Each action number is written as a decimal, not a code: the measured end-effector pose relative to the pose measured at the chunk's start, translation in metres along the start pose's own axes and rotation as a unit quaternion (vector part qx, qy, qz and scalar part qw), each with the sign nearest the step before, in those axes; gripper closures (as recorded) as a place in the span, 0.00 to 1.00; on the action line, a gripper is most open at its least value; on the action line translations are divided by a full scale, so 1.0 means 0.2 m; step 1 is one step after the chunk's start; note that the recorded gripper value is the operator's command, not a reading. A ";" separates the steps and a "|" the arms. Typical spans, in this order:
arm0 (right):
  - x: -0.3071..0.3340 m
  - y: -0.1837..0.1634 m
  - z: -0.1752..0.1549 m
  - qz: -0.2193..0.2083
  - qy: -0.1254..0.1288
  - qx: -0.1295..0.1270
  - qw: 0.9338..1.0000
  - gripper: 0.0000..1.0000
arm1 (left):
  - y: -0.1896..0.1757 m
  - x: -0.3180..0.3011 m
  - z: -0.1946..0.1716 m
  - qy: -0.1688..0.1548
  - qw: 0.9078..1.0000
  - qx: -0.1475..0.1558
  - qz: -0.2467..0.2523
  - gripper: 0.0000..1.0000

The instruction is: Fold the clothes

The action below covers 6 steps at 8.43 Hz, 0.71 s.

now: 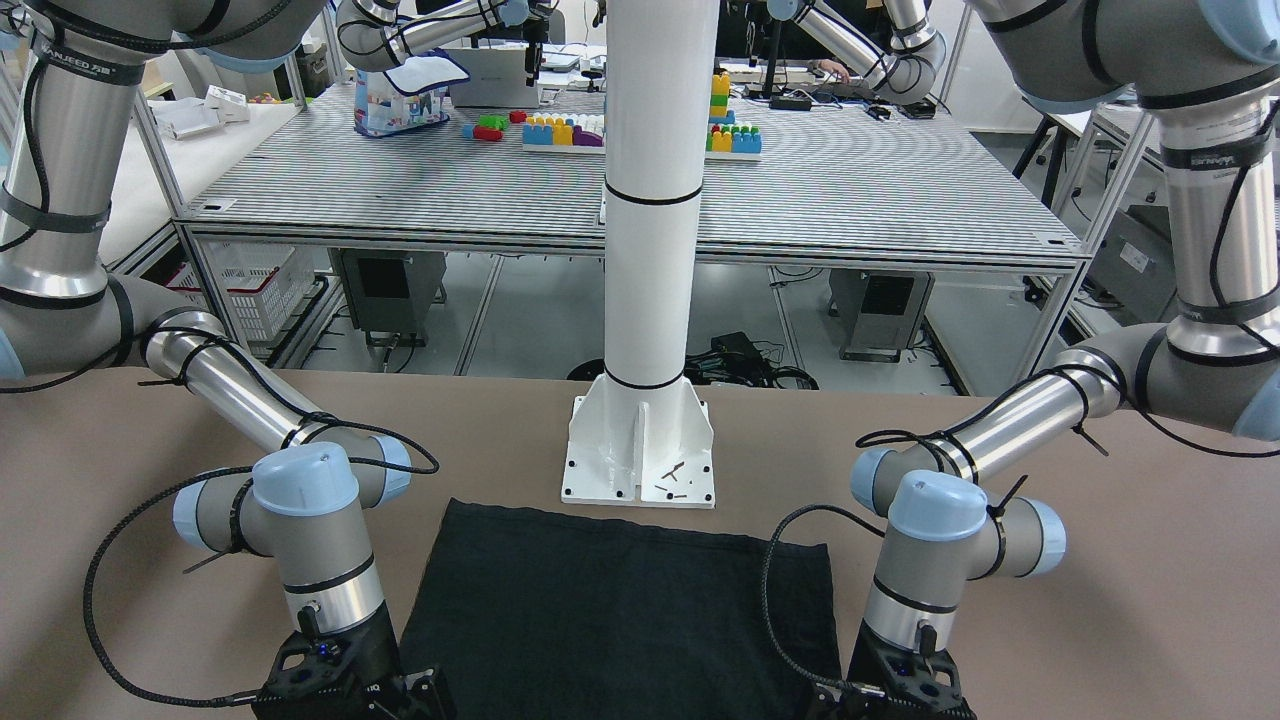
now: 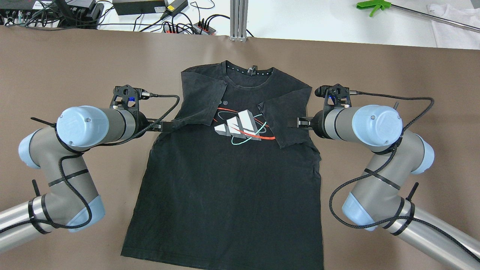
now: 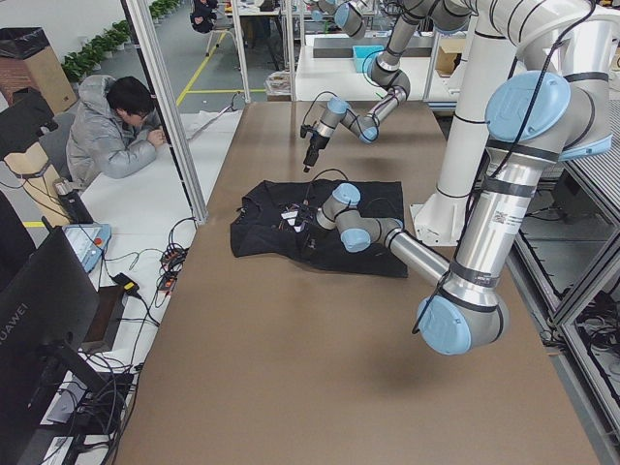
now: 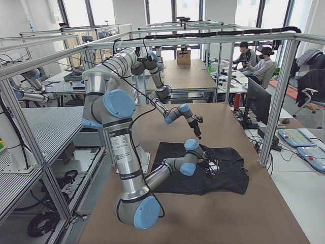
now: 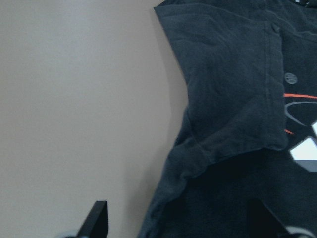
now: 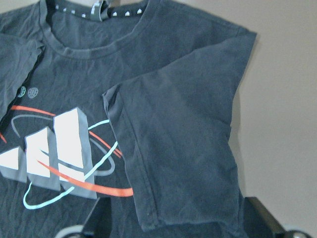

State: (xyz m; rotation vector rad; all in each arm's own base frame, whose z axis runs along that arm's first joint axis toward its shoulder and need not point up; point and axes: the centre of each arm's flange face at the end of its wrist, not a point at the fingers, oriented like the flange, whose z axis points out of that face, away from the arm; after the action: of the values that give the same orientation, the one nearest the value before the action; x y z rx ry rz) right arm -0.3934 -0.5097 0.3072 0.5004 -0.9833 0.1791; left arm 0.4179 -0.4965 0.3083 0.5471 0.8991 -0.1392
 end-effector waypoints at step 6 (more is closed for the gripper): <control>0.21 0.39 -0.31 0.112 -0.039 -0.106 0.987 0.06 | 0.28 0.00 -0.35 0.059 0.974 -0.049 -0.212 0.01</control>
State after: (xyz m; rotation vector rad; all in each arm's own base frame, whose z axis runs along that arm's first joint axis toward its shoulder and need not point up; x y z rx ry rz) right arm -0.3529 -0.4147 0.3390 0.2032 -1.1210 0.2545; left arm 0.3871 -0.4125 0.2949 0.2674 1.1240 -0.4503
